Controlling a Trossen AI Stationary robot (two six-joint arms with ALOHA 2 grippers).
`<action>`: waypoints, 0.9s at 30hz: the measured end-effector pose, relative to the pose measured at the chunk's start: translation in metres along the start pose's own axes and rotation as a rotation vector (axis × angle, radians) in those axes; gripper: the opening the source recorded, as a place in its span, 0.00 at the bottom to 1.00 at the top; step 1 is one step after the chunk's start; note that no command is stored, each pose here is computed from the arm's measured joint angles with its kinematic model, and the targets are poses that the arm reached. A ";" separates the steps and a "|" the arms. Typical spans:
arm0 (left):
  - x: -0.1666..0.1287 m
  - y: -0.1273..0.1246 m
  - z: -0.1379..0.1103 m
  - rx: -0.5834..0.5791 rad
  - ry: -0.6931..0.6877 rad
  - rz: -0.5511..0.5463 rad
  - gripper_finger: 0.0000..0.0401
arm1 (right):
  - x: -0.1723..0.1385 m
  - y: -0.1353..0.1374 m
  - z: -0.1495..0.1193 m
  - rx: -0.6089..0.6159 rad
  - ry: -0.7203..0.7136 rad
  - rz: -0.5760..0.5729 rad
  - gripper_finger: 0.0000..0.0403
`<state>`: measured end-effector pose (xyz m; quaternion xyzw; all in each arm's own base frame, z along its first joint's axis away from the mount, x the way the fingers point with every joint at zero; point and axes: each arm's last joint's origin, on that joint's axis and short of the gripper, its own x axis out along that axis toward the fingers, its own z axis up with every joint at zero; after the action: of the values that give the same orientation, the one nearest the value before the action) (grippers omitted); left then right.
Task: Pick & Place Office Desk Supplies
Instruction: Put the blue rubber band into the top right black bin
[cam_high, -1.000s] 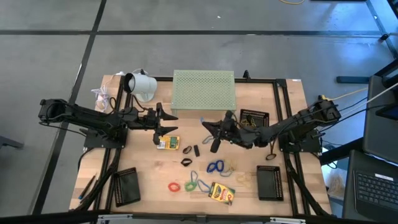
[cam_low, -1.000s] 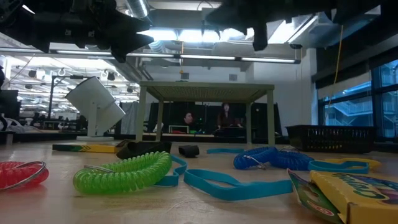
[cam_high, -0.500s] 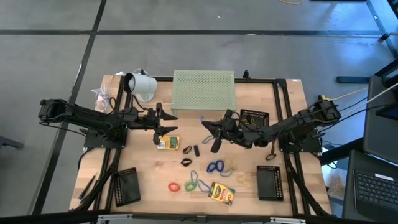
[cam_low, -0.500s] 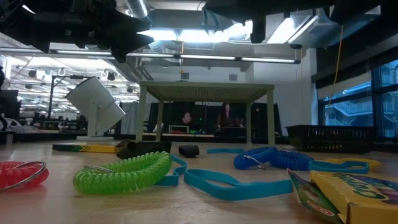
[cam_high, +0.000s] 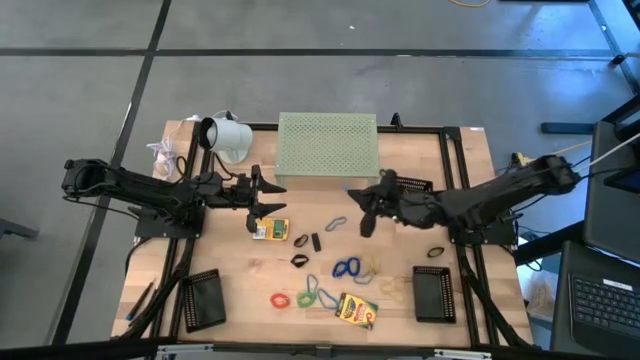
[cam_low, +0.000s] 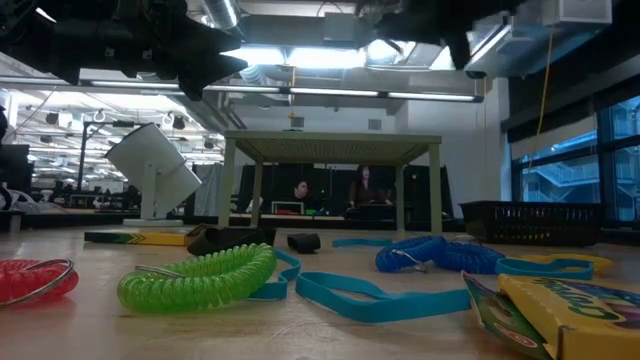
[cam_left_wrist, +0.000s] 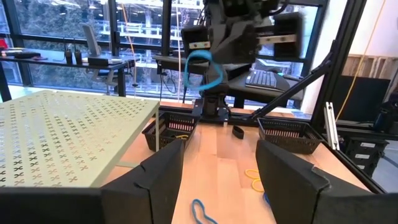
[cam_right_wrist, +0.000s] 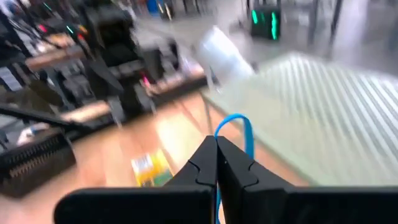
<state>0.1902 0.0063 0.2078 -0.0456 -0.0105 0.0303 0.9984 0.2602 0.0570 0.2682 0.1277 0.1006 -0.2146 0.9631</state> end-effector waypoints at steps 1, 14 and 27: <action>0.000 0.000 0.000 0.000 0.001 0.000 0.49 | -0.006 -0.005 0.000 0.023 0.040 -0.014 0.00; 0.000 0.000 0.000 0.000 0.005 0.001 0.49 | -0.047 -0.053 -0.029 0.188 0.413 -0.371 0.00; 0.000 0.000 -0.001 0.000 0.013 0.001 0.49 | -0.050 -0.068 -0.042 0.314 0.455 -0.608 0.00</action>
<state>0.1902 0.0063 0.2065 -0.0457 -0.0042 0.0305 0.9985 0.1803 0.0291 0.2271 0.2818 0.3100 -0.4686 0.7778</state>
